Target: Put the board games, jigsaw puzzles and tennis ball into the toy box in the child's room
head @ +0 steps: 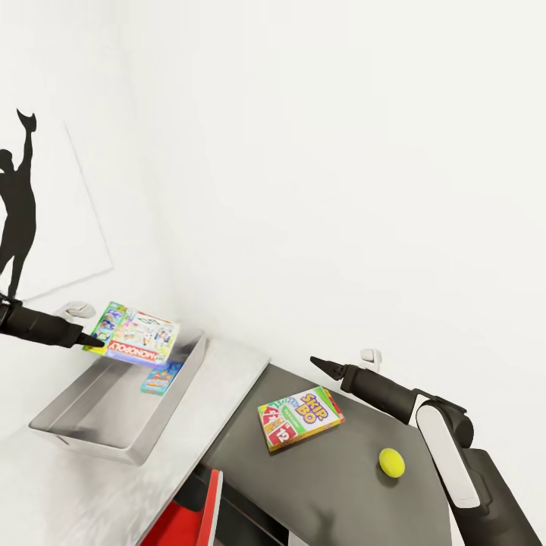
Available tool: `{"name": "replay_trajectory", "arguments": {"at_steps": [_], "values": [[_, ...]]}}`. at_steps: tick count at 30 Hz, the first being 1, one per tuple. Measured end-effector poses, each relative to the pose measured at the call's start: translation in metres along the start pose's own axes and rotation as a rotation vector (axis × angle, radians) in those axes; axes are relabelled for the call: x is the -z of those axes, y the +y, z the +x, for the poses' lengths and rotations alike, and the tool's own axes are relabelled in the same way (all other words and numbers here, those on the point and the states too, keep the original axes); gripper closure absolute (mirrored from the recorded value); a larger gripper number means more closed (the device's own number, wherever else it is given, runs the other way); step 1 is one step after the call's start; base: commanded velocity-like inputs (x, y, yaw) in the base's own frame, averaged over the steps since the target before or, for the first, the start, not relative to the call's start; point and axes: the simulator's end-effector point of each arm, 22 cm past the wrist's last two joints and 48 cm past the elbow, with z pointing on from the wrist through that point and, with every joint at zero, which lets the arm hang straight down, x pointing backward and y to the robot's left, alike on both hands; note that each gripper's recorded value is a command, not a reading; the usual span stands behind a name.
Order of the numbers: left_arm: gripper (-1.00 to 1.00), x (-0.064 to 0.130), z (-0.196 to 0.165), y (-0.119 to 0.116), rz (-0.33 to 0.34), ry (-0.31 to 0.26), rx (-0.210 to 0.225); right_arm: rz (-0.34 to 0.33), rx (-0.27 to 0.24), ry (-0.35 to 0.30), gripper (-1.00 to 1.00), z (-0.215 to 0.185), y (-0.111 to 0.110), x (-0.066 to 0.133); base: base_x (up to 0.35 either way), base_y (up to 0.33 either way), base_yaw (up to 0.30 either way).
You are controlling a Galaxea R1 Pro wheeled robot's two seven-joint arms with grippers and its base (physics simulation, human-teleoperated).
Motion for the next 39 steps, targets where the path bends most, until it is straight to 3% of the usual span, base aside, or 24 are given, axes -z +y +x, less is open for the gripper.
{"name": "replay_trajectory", "arguments": {"at_steps": [9,12,16,25,33,36,39], "values": [[1.0,0.009,0.015,0.018,-0.045,0.033,-0.054,0.0,0.0,0.0,-1.0,0.0,0.0,0.0,0.0,0.0,0.0],[1.0,0.009,0.024,0.026,-0.074,0.068,-0.097,0.0,-0.001,0.0,-1.0,0.0,0.0,0.0,0.0,0.0,0.0],[1.0,0.007,0.033,0.03,-0.087,0.097,-0.118,0.001,-0.001,0.001,-1.0,0.0,-0.001,0.0,0.0,0.0,0.0],[1.0,-0.005,0.064,0.036,-0.1,0.174,-0.132,0.001,-0.002,0.0,-1.0,0.0,-0.001,0.0,0.0,0.0,0.0],[1.0,-0.006,0.068,0.037,-0.103,0.184,-0.132,0.001,-0.002,0.0,-1.0,0.0,-0.001,0.0,0.0,0.0,0.0],[1.0,-0.02,0.1,0.038,-0.084,0.242,-0.1,0.001,-0.002,0.0,-1.0,0.0,-0.001,0.0,0.0,0.0,0.0],[1.0,-0.025,0.109,0.038,-0.077,0.259,-0.084,0.001,-0.001,-0.001,-1.0,0.0,-0.001,0.0,0.0,0.0,0.0]]}}
